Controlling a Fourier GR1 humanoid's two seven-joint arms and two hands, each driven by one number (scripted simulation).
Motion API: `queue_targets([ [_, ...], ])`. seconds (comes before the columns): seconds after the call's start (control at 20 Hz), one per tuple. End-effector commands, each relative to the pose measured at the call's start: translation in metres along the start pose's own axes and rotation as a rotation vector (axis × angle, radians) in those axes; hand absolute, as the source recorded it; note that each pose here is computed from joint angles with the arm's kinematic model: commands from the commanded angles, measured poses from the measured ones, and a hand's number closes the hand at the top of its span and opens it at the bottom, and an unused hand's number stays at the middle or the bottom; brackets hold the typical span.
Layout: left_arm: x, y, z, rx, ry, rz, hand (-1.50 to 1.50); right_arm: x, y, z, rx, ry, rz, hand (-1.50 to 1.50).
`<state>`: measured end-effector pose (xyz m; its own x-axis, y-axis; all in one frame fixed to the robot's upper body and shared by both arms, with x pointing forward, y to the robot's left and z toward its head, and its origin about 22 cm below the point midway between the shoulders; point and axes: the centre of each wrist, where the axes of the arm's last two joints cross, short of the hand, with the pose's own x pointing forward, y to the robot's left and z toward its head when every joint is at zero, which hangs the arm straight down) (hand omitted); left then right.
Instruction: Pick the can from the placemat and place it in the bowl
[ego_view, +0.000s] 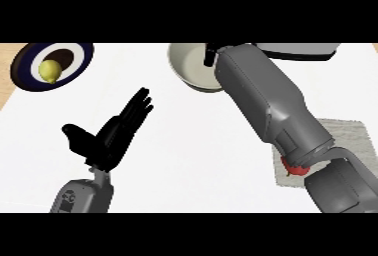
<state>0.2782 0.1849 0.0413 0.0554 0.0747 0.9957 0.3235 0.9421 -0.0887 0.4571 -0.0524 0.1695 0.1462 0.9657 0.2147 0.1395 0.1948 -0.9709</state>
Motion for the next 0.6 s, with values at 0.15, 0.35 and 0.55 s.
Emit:
queue_targets([
  [0.15, 0.006, -0.007, -0.006, -0.017, 0.006, -0.001, 0.00, -0.040, 0.019, -0.011, 0.055, 0.008, -0.155, -1.50],
  [0.35, -0.001, 0.006, 0.002, -0.006, 0.009, -0.008, 0.00, -0.022, 0.009, -0.007, -0.027, 0.007, -0.437, -1.50],
  [0.55, 0.000, -0.003, 0.002, -0.010, 0.007, -0.005, 0.00, -0.016, -0.011, -0.006, -0.250, -0.053, -0.744, -1.50],
])
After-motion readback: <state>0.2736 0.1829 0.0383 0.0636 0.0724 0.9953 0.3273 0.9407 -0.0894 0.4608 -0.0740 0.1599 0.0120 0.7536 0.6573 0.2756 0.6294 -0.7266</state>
